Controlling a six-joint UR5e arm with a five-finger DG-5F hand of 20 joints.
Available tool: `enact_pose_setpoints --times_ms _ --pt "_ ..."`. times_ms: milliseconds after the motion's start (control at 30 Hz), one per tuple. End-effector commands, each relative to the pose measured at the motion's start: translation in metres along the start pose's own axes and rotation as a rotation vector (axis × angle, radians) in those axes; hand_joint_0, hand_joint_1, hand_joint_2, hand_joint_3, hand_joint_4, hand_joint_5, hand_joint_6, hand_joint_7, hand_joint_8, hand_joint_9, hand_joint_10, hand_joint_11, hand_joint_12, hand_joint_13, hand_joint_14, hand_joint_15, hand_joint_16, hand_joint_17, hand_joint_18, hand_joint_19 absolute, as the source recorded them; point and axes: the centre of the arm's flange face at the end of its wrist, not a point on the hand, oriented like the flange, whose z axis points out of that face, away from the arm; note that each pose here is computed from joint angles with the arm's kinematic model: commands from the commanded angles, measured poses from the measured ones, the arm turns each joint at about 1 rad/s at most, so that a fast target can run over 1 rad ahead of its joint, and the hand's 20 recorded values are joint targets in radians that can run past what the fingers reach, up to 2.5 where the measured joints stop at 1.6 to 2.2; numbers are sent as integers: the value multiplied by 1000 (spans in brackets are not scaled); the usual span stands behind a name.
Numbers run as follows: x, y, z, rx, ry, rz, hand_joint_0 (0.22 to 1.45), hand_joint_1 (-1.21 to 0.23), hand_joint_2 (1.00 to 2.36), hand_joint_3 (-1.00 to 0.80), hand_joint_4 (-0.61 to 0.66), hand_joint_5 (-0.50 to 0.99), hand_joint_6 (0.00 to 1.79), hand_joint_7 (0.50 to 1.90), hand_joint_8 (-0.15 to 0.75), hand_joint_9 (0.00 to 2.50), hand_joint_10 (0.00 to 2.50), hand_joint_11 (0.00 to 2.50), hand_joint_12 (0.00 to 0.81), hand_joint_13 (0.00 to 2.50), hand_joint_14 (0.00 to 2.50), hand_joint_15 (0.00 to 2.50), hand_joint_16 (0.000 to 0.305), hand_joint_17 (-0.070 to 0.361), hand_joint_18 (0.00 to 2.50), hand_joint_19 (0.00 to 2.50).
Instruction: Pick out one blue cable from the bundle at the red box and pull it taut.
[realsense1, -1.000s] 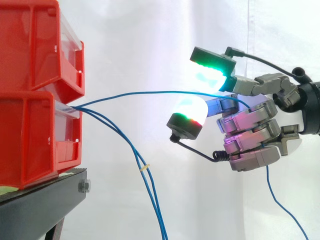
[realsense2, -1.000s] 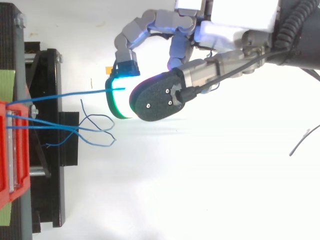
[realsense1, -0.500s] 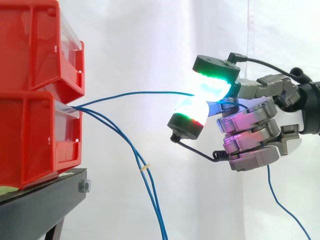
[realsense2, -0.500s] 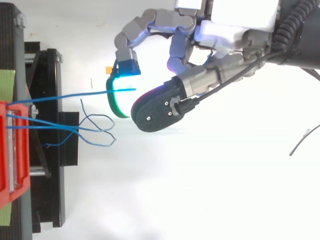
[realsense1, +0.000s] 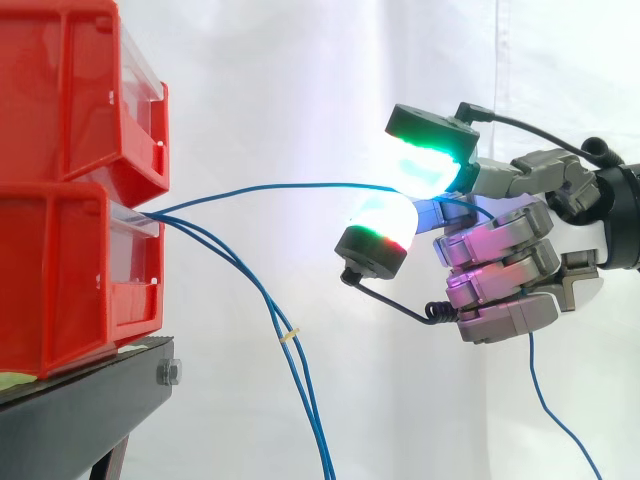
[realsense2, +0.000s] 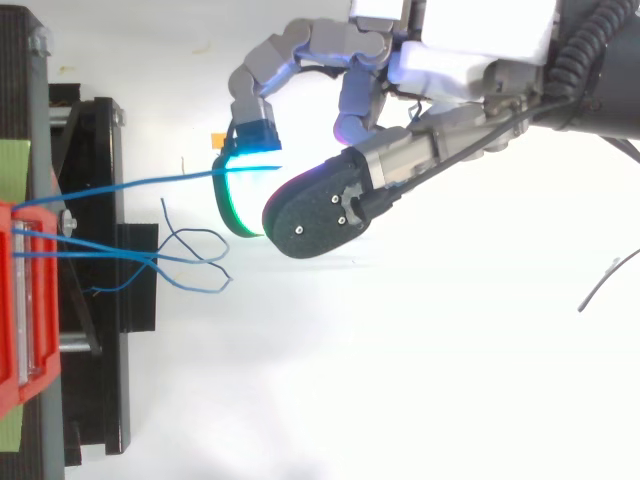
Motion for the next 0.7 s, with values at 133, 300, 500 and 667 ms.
enact_pose_setpoints --times_ms 133,300,500,667 --pt "0 1 0 -1 0 0 490 -573 1000 -500 38 -159 856 1063 255 1607 898 1610 340 1253 2377 1102 50 113 1346 1753" --pt "0 1 0 -1 0 0 430 -644 1000 -500 62 -159 855 1036 284 1597 939 1529 359 1269 2401 1052 59 134 1387 1690" --pt "0 1 0 -1 0 0 533 -462 1000 -500 13 -158 846 1066 235 1608 808 1649 316 1221 2385 1098 45 101 1285 1747" --pt "0 1 0 -1 0 0 621 -547 1002 -478 -6 -158 844 1105 217 1609 762 1693 299 1209 2354 1148 41 91 1252 1769"
